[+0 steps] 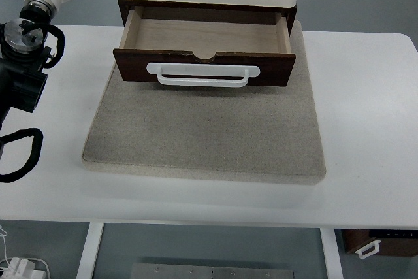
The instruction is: Close drawer under combined cabinet
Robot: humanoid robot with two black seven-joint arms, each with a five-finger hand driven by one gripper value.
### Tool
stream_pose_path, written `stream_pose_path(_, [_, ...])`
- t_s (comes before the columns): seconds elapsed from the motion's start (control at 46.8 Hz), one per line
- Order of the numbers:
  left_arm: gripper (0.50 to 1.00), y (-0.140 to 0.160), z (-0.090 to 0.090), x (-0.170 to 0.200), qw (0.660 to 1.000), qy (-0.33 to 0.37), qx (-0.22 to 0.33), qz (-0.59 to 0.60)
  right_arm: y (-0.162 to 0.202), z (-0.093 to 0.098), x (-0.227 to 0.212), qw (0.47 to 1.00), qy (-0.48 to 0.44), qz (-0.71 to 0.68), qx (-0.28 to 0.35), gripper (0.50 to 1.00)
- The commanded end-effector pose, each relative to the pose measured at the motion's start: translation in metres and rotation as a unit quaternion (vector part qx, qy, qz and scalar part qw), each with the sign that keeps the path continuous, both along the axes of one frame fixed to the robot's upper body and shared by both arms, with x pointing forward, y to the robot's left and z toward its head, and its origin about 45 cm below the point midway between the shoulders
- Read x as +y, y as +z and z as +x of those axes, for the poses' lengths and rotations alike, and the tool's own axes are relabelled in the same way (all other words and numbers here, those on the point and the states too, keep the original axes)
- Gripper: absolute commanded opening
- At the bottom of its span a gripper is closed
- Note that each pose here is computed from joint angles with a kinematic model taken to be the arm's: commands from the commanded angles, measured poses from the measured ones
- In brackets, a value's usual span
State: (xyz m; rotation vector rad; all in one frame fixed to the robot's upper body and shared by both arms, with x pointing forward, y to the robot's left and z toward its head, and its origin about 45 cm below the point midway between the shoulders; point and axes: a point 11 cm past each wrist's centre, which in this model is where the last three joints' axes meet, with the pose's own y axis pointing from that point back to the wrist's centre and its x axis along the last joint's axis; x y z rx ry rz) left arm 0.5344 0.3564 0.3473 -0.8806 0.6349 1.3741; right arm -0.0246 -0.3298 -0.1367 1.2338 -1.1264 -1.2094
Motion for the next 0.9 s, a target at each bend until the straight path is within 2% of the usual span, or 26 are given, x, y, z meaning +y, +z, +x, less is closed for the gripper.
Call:
stream_pose_path(0.0, [1.0, 0.015, -0.002, 0.011, 1.0, 0.005, -0.016, 0.009, 0.0, 0.0, 0.0, 1.0, 0.0, 0.0, 0.0, 0.952])
stream_pose_path(0.342, [1.0, 0.096, -0.018, 0.029, 0.992, -0.001, -0.111, 0.053, 0.0, 0.0, 0.0, 1.0, 0.0, 0.0, 0.0, 0.952])
stream_pose_path(0.598, [1.0, 0.149, -0.042, 0.027, 0.976, -0.025, -0.169, 0.136, 0.0, 0.0, 0.0, 1.0, 0.0, 0.0, 0.0, 0.952])
stream_pose_path(0.876, [1.0, 0.214, -0.082, 0.008, 0.945, -0.059, -0.257, 0.196, 0.0, 0.0, 0.0, 1.0, 0.0, 0.0, 0.0, 0.952])
